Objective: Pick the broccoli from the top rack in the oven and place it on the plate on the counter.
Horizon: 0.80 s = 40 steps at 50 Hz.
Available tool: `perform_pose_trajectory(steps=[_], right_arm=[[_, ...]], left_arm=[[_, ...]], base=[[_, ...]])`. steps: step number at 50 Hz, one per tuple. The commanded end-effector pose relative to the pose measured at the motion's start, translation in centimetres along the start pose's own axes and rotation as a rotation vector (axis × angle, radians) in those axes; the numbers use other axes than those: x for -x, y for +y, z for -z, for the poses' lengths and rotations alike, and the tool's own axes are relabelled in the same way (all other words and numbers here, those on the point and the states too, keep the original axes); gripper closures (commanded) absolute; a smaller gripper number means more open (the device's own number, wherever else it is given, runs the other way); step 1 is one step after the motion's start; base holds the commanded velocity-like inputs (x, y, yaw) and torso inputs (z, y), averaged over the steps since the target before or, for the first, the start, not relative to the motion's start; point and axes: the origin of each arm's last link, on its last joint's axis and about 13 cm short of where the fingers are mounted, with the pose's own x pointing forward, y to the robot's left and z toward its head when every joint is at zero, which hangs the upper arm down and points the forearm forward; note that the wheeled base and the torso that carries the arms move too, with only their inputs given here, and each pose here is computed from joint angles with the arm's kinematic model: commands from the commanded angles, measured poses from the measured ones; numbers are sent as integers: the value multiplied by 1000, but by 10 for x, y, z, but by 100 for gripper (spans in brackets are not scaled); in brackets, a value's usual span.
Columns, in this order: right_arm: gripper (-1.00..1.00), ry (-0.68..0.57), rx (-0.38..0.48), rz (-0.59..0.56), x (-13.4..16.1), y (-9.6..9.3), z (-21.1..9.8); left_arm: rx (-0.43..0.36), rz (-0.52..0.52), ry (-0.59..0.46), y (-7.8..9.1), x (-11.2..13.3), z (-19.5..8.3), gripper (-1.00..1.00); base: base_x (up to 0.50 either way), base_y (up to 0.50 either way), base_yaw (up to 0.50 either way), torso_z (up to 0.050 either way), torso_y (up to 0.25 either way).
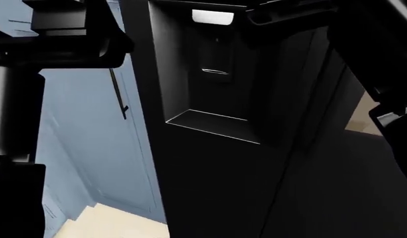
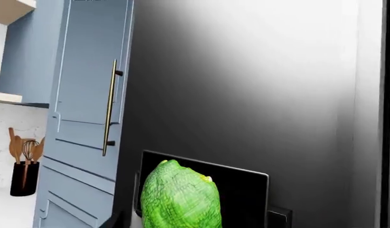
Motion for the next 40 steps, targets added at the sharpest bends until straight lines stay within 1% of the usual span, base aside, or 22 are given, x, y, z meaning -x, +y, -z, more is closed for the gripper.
perform_pose_trajectory(steps=[1, 40], right_arm=[[100, -9, 10, 5, 0, -2, -1], [100, -11, 0, -2, 1, -2, 1]], left_arm=[[0, 6, 0, -1, 0, -1, -100], [4, 9, 3, -2, 1, 0, -100]], base=[[78, 24, 500, 0, 0], [79, 36, 500, 0, 0]])
